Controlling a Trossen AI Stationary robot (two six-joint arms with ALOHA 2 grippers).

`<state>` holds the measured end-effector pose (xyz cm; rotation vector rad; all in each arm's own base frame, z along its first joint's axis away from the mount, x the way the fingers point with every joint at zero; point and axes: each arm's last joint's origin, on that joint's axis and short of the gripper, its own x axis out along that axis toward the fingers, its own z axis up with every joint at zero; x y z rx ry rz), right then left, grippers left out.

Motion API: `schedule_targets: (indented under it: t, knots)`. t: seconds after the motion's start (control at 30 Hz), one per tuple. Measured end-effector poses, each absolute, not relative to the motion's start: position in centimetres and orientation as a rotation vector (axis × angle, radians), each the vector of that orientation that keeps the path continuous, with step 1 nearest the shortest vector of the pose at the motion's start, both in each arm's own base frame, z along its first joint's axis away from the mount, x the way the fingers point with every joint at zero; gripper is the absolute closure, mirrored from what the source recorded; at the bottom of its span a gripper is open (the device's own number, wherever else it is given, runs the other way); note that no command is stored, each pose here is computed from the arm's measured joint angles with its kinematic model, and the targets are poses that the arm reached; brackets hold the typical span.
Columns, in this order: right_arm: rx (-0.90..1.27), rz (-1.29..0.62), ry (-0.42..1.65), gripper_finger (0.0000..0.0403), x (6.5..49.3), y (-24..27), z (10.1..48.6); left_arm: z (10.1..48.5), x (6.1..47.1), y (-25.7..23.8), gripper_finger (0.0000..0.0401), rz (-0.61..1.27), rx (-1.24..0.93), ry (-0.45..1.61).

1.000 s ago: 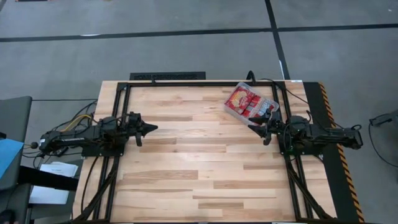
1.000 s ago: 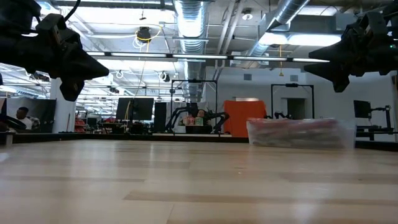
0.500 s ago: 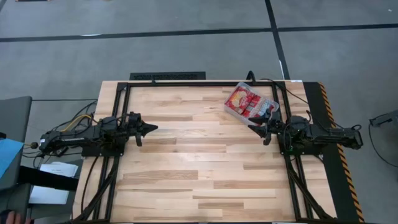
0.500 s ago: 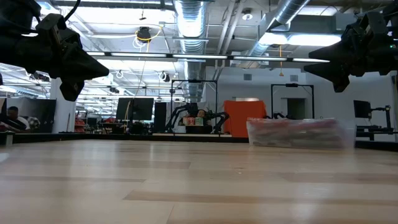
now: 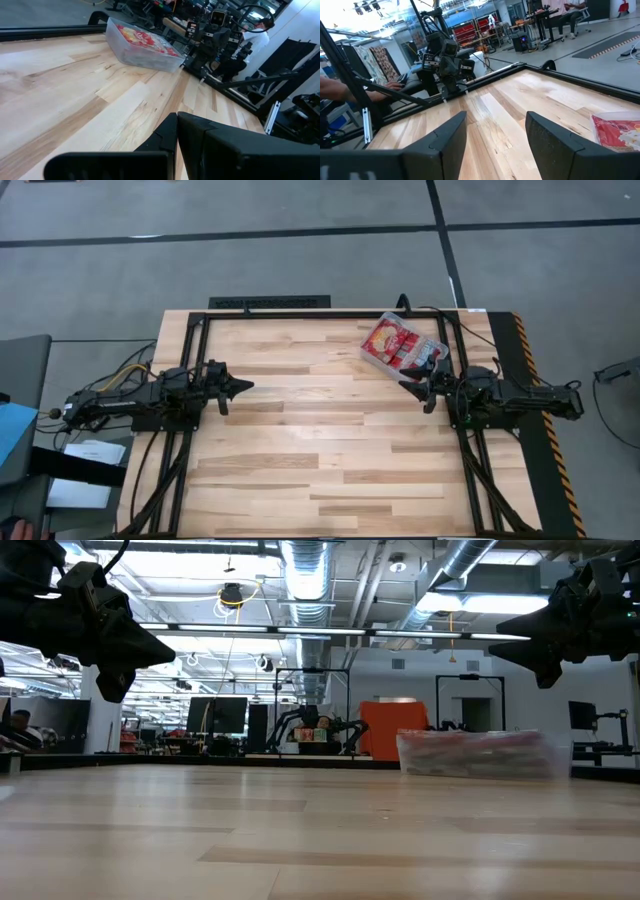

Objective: Sort popcorn bags into baskets
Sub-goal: Return to Home Position

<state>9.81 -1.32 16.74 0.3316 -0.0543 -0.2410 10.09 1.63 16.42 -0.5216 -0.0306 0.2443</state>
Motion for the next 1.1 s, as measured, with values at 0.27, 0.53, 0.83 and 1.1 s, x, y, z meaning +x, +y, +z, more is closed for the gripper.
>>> schedule_targets:
  t: [0.27, 0.53, 0.83, 1.1]
  knots:
    - [0.332, -0.241, -0.054, 0.0181, 9.81, -1.32, 16.74, 16.42, 10.09, 1.63, 0.0401, 0.244, -0.522, -0.031]
    - [0.332, -0.241, -0.054, 0.0175, 9.81, -1.32, 16.74, 16.42, 10.09, 1.63, 0.0401, 0.244, -0.522, -0.031]
    - [0.332, -0.241, -0.054, 0.0181, 9.81, -1.32, 16.74, 16.42, 10.09, 1.63, 0.0401, 0.244, -0.522, -0.030]
    - [0.332, -0.241, -0.054, 0.0177, 9.81, -1.32, 16.74, 16.42, 10.09, 1.63, 0.0401, 0.244, -0.522, -0.031]
